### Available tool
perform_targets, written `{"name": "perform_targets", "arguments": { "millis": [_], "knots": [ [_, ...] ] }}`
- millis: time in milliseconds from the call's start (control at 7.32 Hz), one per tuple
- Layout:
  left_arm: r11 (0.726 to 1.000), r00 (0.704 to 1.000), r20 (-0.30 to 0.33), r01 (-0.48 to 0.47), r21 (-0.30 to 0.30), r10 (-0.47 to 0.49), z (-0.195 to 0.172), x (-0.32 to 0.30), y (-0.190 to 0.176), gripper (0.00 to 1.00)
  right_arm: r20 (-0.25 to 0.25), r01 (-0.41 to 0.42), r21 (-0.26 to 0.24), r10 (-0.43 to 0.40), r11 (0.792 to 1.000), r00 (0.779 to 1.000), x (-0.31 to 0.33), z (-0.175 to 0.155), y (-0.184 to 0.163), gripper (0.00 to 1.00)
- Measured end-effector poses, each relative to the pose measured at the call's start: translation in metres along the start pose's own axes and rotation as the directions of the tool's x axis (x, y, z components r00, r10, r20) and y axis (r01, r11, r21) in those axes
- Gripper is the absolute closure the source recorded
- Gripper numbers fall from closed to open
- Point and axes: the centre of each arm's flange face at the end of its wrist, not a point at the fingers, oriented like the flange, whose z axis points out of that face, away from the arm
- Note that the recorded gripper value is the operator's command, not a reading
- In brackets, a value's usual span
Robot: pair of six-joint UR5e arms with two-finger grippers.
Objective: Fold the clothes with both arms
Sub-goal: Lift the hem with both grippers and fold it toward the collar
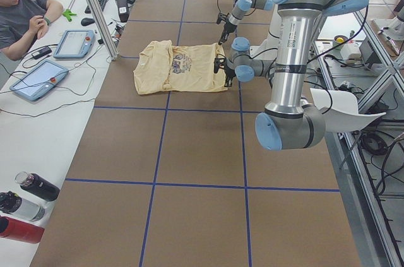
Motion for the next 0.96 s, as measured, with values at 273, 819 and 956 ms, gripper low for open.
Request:
{"name": "perform_targets", "arguments": {
  "millis": [273, 819, 956],
  "knots": [
    [1.000, 1.000, -0.016, -0.001, -0.003, 0.001, -0.007, 0.004, 0.000, 1.00, 0.012, -0.006, 0.016, 0.006, 1.000, 1.000, -0.001, -0.006, -0.007, 1.00],
    [0.999, 0.987, -0.161, -0.016, -0.038, 0.009, -0.117, 0.031, 0.005, 1.00, 0.133, -0.053, -0.010, 0.054, 0.999, 0.990, 0.041, -0.103, -0.044, 1.00],
    [0.998, 0.984, -0.179, -0.022, -0.061, 0.011, -0.154, 0.035, 0.010, 1.00, 0.146, -0.036, -0.056, 0.044, 0.998, 0.988, 0.060, -0.135, -0.040, 1.00]
  ]
}}
